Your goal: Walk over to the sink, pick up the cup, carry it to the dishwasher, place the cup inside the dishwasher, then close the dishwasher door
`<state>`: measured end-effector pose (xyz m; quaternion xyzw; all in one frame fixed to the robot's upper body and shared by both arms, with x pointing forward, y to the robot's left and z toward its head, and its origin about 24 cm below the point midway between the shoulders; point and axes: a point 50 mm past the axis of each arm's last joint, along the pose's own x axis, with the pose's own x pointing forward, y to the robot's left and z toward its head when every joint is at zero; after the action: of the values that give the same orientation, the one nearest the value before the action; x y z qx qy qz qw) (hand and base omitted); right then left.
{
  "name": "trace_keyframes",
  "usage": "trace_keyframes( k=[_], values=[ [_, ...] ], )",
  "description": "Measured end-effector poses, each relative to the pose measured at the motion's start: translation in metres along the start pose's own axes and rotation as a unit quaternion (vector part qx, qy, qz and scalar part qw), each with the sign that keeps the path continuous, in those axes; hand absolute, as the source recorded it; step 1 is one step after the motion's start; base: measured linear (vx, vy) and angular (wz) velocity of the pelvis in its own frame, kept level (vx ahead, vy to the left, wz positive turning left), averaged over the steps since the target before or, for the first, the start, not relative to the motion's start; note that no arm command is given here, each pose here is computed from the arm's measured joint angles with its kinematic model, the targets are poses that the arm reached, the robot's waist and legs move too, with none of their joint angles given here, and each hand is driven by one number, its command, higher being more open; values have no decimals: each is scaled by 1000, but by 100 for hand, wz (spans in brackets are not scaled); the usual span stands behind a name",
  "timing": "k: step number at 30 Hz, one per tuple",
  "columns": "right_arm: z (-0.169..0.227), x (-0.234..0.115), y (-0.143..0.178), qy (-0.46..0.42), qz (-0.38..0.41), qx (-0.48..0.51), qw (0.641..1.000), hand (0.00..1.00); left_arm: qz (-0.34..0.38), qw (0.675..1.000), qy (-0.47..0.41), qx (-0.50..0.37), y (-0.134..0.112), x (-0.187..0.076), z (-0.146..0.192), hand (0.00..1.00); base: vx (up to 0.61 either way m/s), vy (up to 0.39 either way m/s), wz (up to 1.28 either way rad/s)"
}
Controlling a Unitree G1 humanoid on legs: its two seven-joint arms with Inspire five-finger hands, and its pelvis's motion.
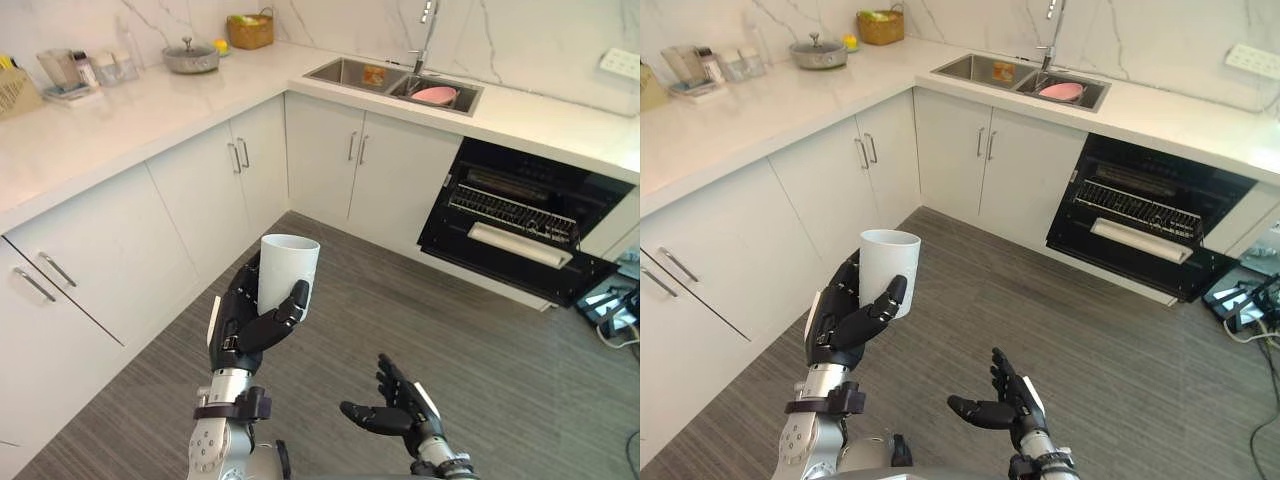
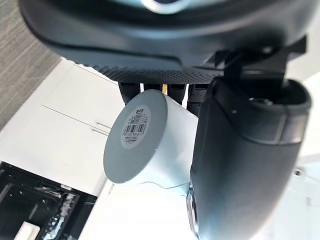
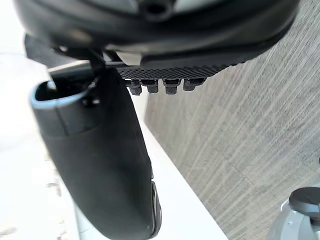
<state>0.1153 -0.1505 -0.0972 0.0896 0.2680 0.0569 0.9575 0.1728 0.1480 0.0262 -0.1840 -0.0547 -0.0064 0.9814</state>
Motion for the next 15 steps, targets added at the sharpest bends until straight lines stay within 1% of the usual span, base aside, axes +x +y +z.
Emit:
trace_keyframes(
  k=[2,5,7,10,11,13,15],
  values=[
    [-7,-6,1,10,-5,8,1000,100,6,1000,9,-2,1,-5,-3,0,417,165,1],
    [-16,-16,3,26,-7,12,1000,100,-14,1000,-15,-6,-7,7,4,0,553,146,19],
    [-20,-21,3,30,-11,15,999,100,-28,999,-15,-6,-11,10,3,0,606,72,29],
    [-16,-21,2,13,-13,10,1000,100,-40,999,6,-13,-18,8,-8,0,883,20,53],
    [-14,-20,-3,11,-15,1,1000,100,-40,999,20,-20,-20,5,-17,0,782,9,36],
    [-1,-12,-5,-8,-8,-12,1000,100,-31,998,37,-31,-23,2,-26,0,744,-5,31],
    [14,-13,-7,-38,-4,-25,999,100,-25,998,41,-46,-28,-2,-29,0,615,-193,-1]
  ],
)
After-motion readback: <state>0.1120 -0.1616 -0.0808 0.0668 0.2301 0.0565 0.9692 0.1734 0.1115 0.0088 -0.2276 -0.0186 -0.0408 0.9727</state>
